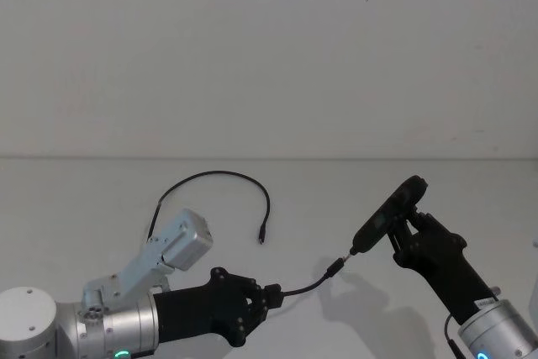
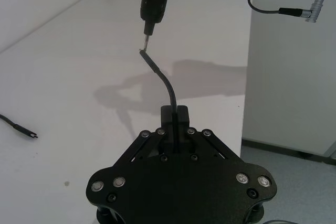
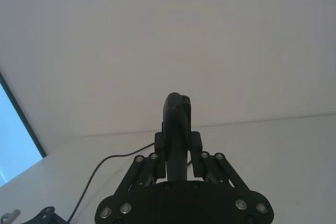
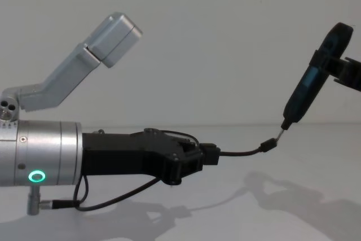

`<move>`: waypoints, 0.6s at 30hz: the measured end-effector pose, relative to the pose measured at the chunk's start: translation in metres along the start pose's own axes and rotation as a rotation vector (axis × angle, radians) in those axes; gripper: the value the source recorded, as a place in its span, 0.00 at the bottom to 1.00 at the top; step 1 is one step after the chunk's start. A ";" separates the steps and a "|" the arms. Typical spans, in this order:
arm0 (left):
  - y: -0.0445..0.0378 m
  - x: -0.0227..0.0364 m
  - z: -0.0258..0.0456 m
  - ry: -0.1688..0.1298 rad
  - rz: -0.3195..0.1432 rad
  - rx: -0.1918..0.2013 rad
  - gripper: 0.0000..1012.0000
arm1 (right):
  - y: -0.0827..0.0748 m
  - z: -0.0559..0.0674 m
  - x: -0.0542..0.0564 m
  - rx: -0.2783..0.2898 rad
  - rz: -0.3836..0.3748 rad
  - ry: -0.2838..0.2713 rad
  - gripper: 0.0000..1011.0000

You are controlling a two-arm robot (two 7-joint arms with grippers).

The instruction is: Pick up the data cable with the one hand.

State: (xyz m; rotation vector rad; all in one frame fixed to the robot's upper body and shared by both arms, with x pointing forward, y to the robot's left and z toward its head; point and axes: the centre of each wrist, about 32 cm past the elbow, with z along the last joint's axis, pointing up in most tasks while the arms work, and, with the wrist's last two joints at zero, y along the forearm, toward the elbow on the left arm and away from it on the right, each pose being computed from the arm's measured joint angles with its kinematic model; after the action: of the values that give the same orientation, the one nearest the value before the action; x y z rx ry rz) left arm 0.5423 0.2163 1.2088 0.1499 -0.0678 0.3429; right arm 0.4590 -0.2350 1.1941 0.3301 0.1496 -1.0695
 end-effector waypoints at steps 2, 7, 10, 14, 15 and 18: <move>0.0000 0.0000 0.0000 0.000 0.000 0.000 0.04 | 0.000 0.000 0.000 -0.001 0.004 0.004 0.27; 0.0000 0.0000 0.0000 0.000 0.000 0.000 0.04 | 0.002 -0.001 -0.001 -0.005 0.013 0.017 0.27; 0.0000 0.0000 0.0000 0.000 0.000 0.000 0.04 | 0.002 -0.002 -0.001 -0.008 0.017 0.021 0.27; 0.0000 0.0000 0.0000 0.000 0.000 0.000 0.04 | 0.003 -0.002 -0.002 -0.010 0.020 0.025 0.27; 0.0000 0.0000 0.0000 0.000 0.000 0.000 0.04 | 0.004 -0.003 -0.002 -0.011 0.021 0.027 0.27; 0.0000 0.0000 0.0000 0.000 0.000 0.000 0.04 | 0.004 -0.003 -0.002 -0.012 0.022 0.028 0.27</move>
State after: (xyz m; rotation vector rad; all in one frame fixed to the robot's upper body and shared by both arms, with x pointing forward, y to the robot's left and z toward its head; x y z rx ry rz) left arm 0.5423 0.2164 1.2088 0.1499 -0.0678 0.3429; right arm 0.4614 -0.2308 1.1926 0.3351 0.1769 -1.0423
